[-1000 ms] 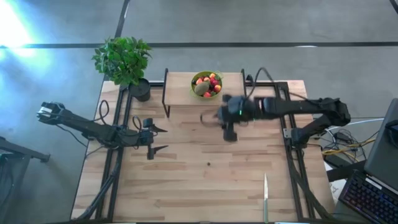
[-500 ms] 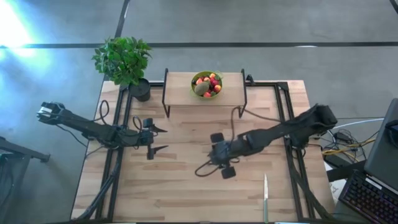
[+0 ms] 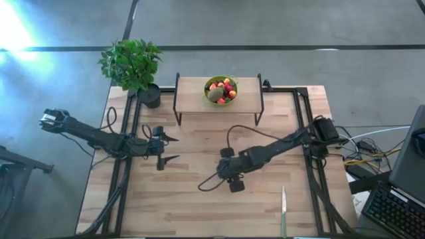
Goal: Pick & Place Fruit
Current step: Put the blueberry into the green strainer bowl on the shelf
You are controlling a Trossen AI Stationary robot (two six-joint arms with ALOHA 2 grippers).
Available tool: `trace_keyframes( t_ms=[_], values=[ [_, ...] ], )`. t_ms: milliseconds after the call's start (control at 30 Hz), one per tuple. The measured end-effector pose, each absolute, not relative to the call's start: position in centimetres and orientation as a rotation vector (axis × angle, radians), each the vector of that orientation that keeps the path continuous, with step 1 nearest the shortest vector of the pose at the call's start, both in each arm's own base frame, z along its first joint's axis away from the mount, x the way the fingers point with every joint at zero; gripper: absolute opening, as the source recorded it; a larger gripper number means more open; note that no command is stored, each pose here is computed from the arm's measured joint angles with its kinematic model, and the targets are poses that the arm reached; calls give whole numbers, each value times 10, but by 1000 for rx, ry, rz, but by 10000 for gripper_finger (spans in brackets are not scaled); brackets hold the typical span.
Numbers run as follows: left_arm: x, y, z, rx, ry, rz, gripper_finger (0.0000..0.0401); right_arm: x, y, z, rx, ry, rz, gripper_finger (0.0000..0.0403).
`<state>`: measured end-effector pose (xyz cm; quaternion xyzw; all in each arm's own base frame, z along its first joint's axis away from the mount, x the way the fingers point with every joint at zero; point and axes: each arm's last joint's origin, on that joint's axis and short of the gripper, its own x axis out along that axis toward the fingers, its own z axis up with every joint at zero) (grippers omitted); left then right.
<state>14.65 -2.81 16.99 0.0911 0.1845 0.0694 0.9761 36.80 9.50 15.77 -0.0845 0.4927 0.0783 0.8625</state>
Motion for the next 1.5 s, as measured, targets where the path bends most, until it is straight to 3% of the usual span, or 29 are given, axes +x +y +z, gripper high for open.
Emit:
trace_keyframes(
  t_ms=[533,1067,1500],
  values=[
    [146,-28,169,187,381,139,328,375,95,122,-155,1100,145,141],
    [146,-28,169,186,378,139,328,374,95,127,-154,1093,156,52],
    [146,-28,169,187,381,140,328,371,94,131,-164,1102,145,53]
  ],
)
